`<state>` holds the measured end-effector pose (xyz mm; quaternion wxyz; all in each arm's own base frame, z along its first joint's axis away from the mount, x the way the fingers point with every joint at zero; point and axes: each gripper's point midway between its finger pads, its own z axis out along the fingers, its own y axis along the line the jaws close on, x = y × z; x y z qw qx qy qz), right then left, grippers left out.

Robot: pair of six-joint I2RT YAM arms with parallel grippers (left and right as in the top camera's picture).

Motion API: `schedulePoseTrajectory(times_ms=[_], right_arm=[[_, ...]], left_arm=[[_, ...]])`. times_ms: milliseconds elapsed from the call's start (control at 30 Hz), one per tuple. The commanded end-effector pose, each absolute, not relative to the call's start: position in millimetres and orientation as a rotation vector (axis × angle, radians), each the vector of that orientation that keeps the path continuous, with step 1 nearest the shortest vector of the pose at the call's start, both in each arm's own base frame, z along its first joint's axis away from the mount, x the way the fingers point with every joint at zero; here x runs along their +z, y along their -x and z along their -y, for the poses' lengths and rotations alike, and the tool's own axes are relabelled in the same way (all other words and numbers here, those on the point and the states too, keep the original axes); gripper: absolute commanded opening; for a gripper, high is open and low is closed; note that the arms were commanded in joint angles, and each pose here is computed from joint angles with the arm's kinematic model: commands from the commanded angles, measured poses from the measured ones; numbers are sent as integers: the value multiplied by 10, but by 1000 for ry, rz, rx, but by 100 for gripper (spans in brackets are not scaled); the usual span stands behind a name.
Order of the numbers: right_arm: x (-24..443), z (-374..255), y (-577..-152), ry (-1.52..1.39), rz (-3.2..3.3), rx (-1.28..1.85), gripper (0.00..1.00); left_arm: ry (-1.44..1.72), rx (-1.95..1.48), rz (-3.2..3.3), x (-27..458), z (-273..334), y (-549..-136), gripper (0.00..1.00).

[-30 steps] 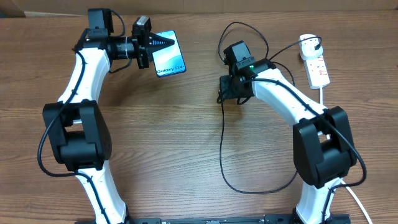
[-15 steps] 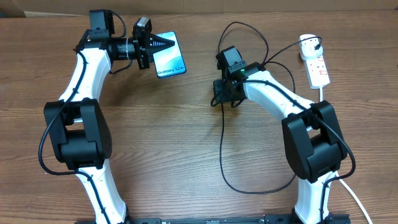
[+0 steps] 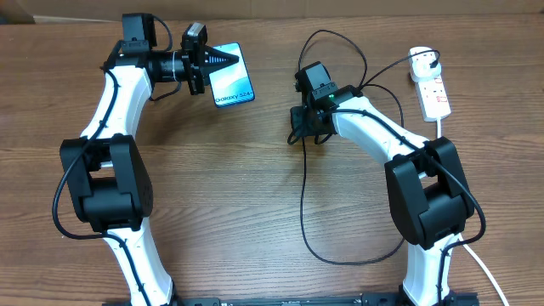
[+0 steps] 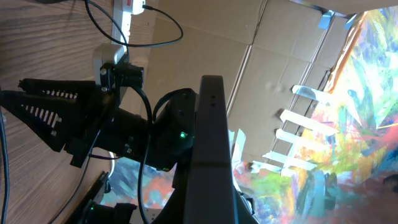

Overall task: Plug charger to phone and switch on socket
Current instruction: 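Lower the right gripper and grasp the black USB-C cable plug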

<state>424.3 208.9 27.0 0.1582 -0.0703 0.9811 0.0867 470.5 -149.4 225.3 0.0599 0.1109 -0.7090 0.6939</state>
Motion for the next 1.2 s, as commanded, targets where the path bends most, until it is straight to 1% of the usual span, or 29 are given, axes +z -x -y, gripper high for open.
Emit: schedulePoseTrajectory(times_ms=[0, 167, 400, 633, 800, 1133, 1167], right_arm=[[196, -2099, -4216, 208, -2823, 246, 31], [88, -2081, -4177, 204, -2854, 232, 31], [66, -2072, -4158, 198, -2866, 229, 31], [-127, -2074, -4069, 178, -2928, 238, 30], [-138, -2077, -4064, 178, -2932, 241, 30], [-161, -2089, -4031, 181, -2947, 256, 18], [-173, -2090, -4026, 181, -2950, 256, 15]], left_arm=[[-271, 2145, 2116, 2320, 1476, -4697, 4], [-272, 2145, 2115, 2321, 1476, -4696, 4], [-274, 2144, 2114, 2319, 1476, -4695, 4], [-274, 2144, 2114, 2319, 1476, -4695, 4], [-274, 2144, 2114, 2319, 1476, -4695, 4], [-275, 2143, 2114, 2319, 1476, -4695, 4], [-275, 2143, 2113, 2320, 1476, -4695, 4]])
